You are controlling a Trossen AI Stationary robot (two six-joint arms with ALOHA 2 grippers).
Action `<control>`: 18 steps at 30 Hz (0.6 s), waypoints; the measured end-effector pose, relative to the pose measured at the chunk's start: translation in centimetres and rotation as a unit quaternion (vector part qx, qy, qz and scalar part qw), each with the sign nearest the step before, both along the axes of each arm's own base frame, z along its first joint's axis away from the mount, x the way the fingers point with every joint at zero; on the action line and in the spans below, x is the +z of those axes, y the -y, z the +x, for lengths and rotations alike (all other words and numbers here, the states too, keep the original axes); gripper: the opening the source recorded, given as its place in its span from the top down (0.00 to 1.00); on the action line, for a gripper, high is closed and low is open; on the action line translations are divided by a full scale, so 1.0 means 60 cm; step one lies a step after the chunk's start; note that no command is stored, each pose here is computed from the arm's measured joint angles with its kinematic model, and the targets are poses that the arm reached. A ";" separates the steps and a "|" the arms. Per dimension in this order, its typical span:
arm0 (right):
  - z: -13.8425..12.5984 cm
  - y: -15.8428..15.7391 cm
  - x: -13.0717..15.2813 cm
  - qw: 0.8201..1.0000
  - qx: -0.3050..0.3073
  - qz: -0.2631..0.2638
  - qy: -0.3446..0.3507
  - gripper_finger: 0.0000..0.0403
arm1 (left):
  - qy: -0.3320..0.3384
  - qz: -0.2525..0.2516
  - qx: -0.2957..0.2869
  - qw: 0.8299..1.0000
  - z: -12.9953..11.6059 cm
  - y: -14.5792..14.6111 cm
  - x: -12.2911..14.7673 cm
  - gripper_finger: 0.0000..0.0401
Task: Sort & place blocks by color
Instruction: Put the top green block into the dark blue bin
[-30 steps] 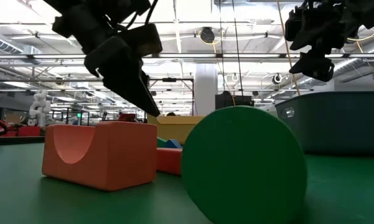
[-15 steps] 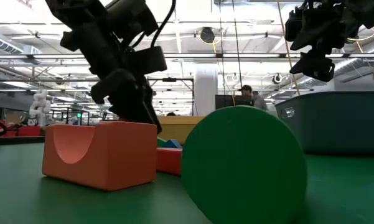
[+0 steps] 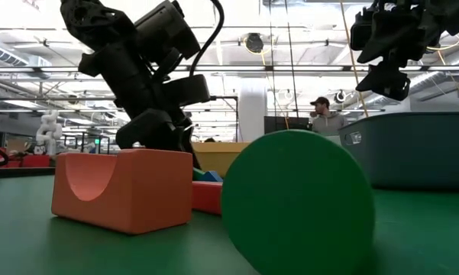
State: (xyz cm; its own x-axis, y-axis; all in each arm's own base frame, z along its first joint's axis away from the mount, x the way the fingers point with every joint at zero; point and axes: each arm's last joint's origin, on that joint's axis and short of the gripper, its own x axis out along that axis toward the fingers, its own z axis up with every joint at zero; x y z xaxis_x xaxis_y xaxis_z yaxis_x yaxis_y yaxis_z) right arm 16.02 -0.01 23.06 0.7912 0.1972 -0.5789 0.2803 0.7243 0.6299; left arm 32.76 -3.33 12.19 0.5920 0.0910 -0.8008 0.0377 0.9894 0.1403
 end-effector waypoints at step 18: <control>0.000 0.001 0.000 1.000 0.012 -0.018 0.004 0.48 | 0.004 -0.044 -0.008 0.999 0.002 0.003 0.000 0.66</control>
